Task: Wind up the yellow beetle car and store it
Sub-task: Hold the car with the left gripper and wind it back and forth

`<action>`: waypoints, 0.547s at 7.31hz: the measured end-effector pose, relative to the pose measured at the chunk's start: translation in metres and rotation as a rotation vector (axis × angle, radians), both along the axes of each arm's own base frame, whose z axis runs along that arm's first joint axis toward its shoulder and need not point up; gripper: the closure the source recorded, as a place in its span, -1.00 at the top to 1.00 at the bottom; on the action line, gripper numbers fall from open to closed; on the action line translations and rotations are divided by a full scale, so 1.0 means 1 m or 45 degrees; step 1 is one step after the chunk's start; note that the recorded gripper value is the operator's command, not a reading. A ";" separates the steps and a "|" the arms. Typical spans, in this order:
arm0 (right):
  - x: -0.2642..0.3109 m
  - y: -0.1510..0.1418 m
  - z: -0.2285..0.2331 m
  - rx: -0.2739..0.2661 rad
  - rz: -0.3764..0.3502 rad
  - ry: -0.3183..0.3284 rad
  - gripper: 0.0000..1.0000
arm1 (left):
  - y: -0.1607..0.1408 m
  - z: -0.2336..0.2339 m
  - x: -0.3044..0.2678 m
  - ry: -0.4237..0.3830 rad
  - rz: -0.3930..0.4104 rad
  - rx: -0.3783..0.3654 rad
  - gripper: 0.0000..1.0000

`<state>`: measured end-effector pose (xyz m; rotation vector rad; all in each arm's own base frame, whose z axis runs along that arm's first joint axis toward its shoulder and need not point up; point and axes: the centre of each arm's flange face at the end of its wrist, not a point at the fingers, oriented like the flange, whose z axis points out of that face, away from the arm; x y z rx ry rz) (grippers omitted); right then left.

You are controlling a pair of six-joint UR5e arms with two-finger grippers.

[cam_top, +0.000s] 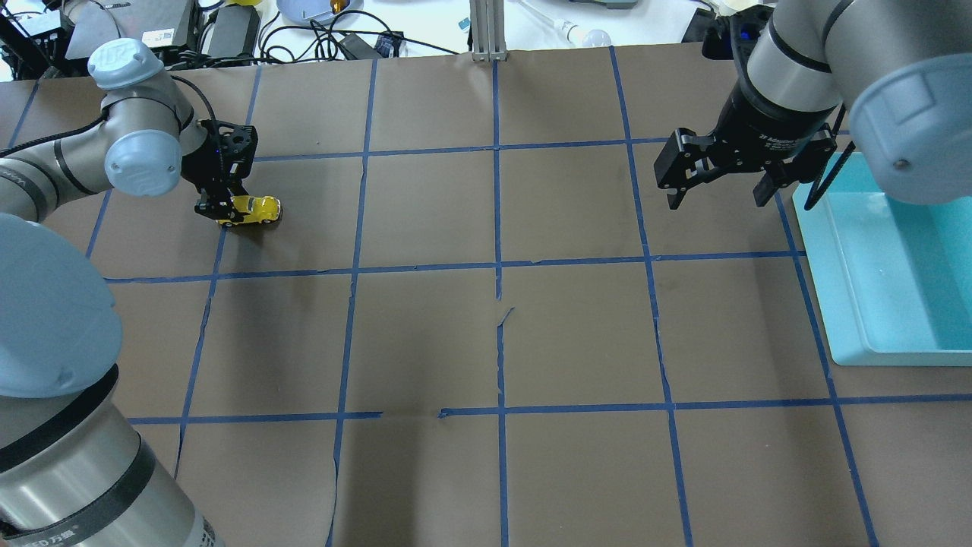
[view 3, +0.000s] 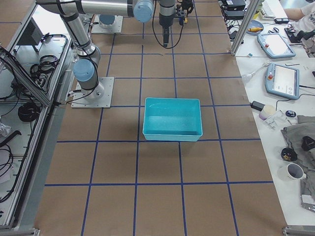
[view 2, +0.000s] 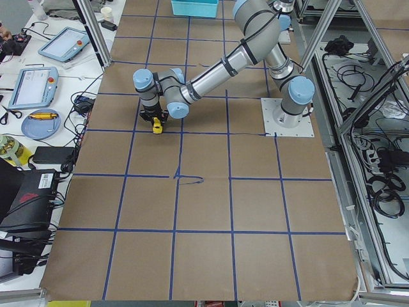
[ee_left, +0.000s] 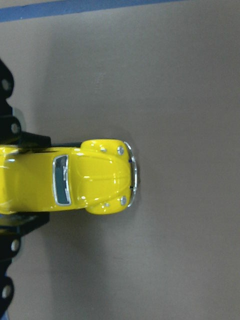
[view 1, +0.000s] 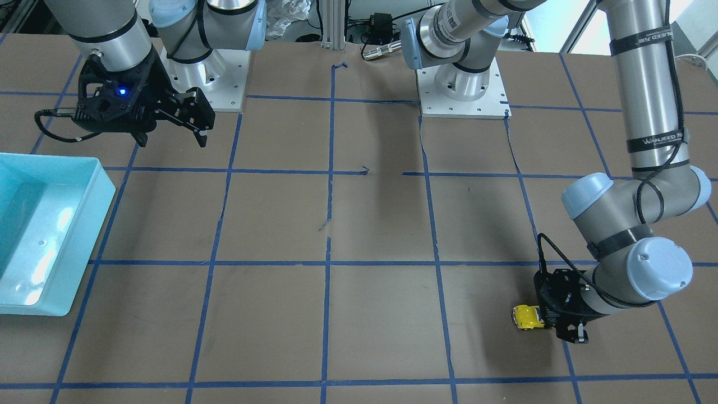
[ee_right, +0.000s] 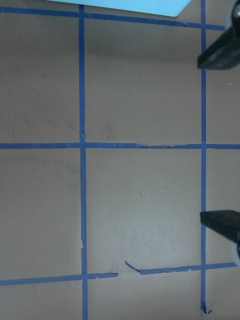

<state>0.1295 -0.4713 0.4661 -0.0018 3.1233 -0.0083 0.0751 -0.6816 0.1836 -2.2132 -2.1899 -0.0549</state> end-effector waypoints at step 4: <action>0.001 0.001 0.000 0.004 0.001 -0.002 1.00 | 0.000 -0.001 0.012 -0.020 -0.013 0.006 -1.00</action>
